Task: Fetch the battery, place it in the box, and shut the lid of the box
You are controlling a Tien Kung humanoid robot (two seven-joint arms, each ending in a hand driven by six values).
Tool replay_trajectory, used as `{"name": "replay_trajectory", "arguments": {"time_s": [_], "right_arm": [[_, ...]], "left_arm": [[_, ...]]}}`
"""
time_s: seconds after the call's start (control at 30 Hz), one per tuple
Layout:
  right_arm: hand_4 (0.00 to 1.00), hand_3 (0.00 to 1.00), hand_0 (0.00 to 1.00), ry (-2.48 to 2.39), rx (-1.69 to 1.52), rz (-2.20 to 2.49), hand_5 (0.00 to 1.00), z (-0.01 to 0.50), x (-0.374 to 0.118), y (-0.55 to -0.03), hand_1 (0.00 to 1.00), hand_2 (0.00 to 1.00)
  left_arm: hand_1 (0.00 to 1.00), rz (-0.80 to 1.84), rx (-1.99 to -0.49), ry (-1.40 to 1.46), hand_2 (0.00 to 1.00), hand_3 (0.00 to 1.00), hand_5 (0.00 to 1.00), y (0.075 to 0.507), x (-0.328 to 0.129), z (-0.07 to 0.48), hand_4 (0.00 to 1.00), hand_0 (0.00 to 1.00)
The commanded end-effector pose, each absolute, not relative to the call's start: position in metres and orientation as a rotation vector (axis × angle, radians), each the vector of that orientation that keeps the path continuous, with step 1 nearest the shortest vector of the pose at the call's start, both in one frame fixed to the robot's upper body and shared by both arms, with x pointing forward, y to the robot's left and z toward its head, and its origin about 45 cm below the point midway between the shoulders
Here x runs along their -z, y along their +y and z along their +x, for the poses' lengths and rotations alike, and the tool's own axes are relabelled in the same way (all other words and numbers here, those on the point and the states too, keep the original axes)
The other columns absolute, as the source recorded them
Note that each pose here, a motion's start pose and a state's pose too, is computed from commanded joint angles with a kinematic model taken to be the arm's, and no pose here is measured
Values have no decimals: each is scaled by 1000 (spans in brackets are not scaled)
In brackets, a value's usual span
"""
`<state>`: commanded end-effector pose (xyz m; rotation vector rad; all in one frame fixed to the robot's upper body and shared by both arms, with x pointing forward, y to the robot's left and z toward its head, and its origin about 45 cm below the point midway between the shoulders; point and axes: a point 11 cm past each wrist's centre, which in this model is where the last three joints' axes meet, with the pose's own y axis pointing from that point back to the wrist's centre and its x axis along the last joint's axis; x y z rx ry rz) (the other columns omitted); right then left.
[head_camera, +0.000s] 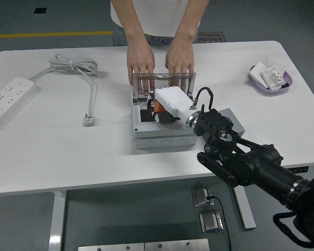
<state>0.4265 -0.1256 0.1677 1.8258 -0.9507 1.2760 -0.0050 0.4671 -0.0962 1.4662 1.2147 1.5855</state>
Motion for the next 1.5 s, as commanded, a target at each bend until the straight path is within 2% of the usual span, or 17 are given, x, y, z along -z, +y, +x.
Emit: {"name": "replay_trajectory", "arguments": {"time_s": [0.2, 0.23, 0.4, 0.43, 0.6, 0.63, 1.13, 1.5], "right_arm": [[2, 257, 267, -953, -1270, 1835, 2, 428, -167, -128, 239, 280], [395, 412, 352, -953, -1270, 1836, 92, 428, -167, -129, 320, 422], [395, 412, 352, -956, -1263, 1839, 92, 428, -167, -130, 320, 422], [757, 524, 494, -958, -1259, 1842, 372, 428, -167, -130, 462, 517], [757, 524, 494, -974, -1213, 1884, 372, 428, -166, -131, 462, 517], [897, 533, 518, -976, -1208, 1889, 488, 428, -166, -130, 464, 531], [922, 538, 533, -1004, -1168, 1936, 507, 423, -177, -130, 464, 532], [937, 534, 534, -1146, -1073, 2030, 526, 422, -227, -144, 464, 532]], "left_arm": [[690, 1464, -1585, 1215, 658, 720, 325, 466, 97, -5, 671, 695], [690, 1464, -1585, 1215, 658, 721, 324, 466, 97, -5, 671, 695], [690, 1464, -1585, 1216, 658, 721, 324, 466, 97, -5, 671, 695], [689, 1464, -1584, 1216, 658, 719, 323, 466, 97, -5, 664, 695], [689, 1463, -1587, 1217, 658, 719, 323, 465, 97, -5, 664, 695], [689, 1463, -1588, 1216, 657, 716, 322, 466, 97, -5, 658, 695], [689, 1452, -1594, 1226, 658, 718, 331, 464, 98, -8, 655, 695], [689, 1447, -1602, 1237, 659, 717, 344, 464, 98, -12, 641, 694]]}}
